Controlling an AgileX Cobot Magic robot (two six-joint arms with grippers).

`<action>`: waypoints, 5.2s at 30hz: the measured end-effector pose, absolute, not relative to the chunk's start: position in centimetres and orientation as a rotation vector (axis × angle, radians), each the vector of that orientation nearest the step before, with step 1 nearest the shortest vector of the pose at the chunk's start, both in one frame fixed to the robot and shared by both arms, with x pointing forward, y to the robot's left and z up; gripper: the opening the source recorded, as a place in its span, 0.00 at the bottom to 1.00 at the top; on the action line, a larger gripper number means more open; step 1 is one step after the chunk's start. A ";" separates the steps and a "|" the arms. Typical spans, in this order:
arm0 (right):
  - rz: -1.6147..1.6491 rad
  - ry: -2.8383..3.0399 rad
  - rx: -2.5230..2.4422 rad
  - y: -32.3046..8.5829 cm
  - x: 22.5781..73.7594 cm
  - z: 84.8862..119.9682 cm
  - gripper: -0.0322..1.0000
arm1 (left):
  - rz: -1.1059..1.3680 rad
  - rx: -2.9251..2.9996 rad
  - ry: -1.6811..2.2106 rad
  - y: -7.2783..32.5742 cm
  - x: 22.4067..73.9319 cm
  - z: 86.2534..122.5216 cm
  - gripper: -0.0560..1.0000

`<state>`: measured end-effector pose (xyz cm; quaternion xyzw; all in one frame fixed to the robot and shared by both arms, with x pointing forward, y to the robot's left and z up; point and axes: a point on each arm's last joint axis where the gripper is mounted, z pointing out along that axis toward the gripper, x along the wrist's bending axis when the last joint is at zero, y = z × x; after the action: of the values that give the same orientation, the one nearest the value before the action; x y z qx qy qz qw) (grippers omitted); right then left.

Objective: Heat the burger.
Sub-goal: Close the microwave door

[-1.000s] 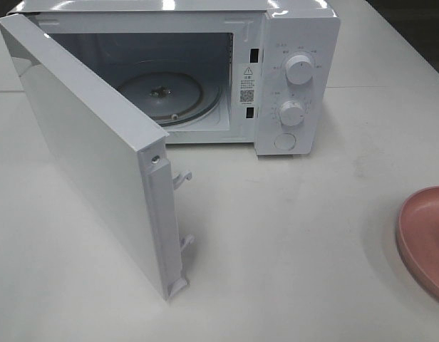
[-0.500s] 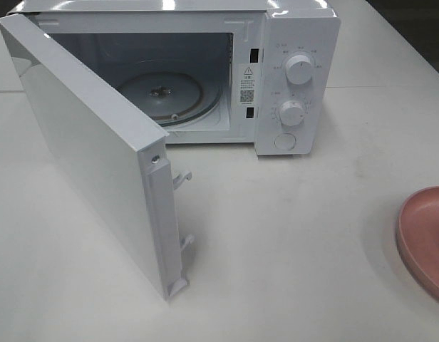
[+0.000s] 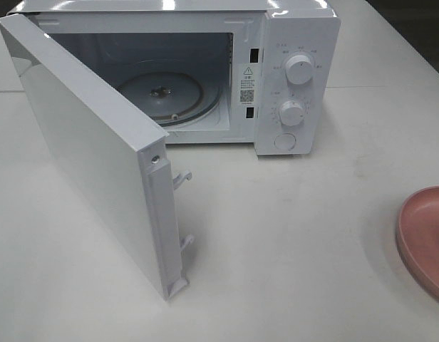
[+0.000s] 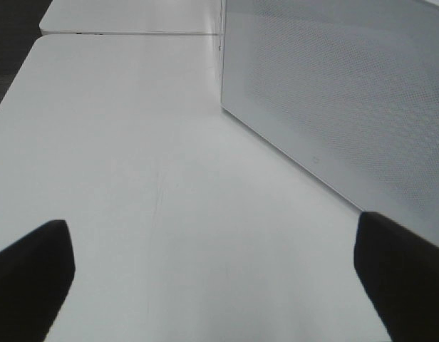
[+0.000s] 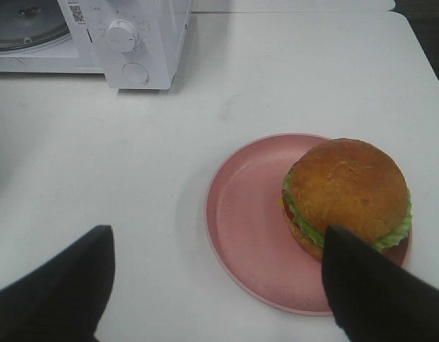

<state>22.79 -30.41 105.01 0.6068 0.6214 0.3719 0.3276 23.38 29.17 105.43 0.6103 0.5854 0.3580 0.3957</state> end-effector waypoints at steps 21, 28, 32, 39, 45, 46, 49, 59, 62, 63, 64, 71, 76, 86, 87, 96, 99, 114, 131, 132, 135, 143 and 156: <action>0.974 1.627 1.589 -30.4 22.8 105.0 0.76 | 0.866 1.566 1.506 29.1 24.3 105.8 0.99; 0.974 1.627 1.589 -30.4 22.8 105.0 0.76 | 0.855 1.596 1.529 29.3 27.4 106.7 0.94; 0.974 1.627 1.589 -30.4 22.8 105.0 0.76 | 0.850 1.597 1.541 29.4 28.6 106.9 0.84; 0.974 1.627 1.589 -30.4 22.8 105.0 0.76 | 0.830 1.596 1.574 29.6 31.1 106.2 0.49; 0.974 1.627 1.589 -30.4 22.8 105.0 0.76 | 0.827 1.574 1.593 29.8 33.6 105.0 0.18; 0.974 1.627 1.589 -30.4 22.8 105.0 0.76 | 0.815 1.544 1.602 29.8 34.5 104.3 0.08; 0.974 1.627 1.589 -30.4 22.8 105.0 0.76 | 0.807 1.525 1.610 29.8 35.7 103.2 0.05; 0.974 1.627 1.589 -30.4 22.8 105.0 0.76 | 0.940 1.517 1.582 30.6 38.5 100.4 0.05; 0.974 1.627 1.589 -30.4 22.8 105.0 0.76 | 0.997 1.483 1.571 30.9 39.1 100.2 0.05; 0.974 1.627 1.589 -30.4 22.8 105.0 0.76 | 0.997 1.483 1.571 30.9 39.1 100.2 0.05; 0.974 1.627 1.589 -30.4 22.8 105.0 0.76 | 1.014 1.472 1.568 31.0 39.3 100.2 0.05; 0.974 1.627 1.589 -30.4 22.8 105.0 0.76 | 0.983 1.586 1.465 29.3 40.8 99.1 0.05; 0.974 1.627 1.589 -30.4 22.8 105.0 0.76 | 0.940 1.657 1.376 27.3 41.9 98.0 0.05; 0.974 1.627 1.589 -30.4 22.8 105.0 0.76 | 0.891 1.649 1.239 23.5 43.8 95.9 0.05; 0.974 1.627 1.589 -30.4 22.8 105.0 0.76 | 0.891 1.649 1.239 23.5 43.8 95.9 0.05; 0.974 1.627 1.589 -30.4 22.8 105.0 0.76 | 0.808 1.668 1.126 19.7 44.3 93.9 0.05; 0.974 1.627 1.589 -30.4 22.8 105.0 0.76 | 0.778 1.676 1.103 18.2 44.7 93.6 0.05; 0.974 1.627 1.589 -30.4 22.8 105.0 0.76 | 0.731 1.663 1.012 13.3 47.3 93.9 0.05; 0.974 1.627 1.589 -30.4 22.8 105.0 0.76 | 0.731 1.576 1.026 9.7 51.6 94.9 0.05; 0.974 1.627 1.589 -30.4 22.8 105.0 0.76 | 0.730 1.575 1.025 9.5 51.8 94.9 0.05; 0.974 1.627 1.589 -30.4 22.8 105.0 0.76 | 0.724 1.563 1.028 8.6 52.9 95.2 0.05; 0.974 1.627 1.589 -30.4 22.8 105.0 0.76 | 0.702 1.532 1.040 6.3 54.9 95.6 0.05; 0.974 1.627 1.589 -30.4 22.8 105.0 0.76 | 0.638 1.594 1.097 2.8 56.1 94.0 0.05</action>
<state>22.79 -30.41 105.01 0.6068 0.6214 0.3719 0.3276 56.13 2.85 94.01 0.6662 0.4584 0.2666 0.5244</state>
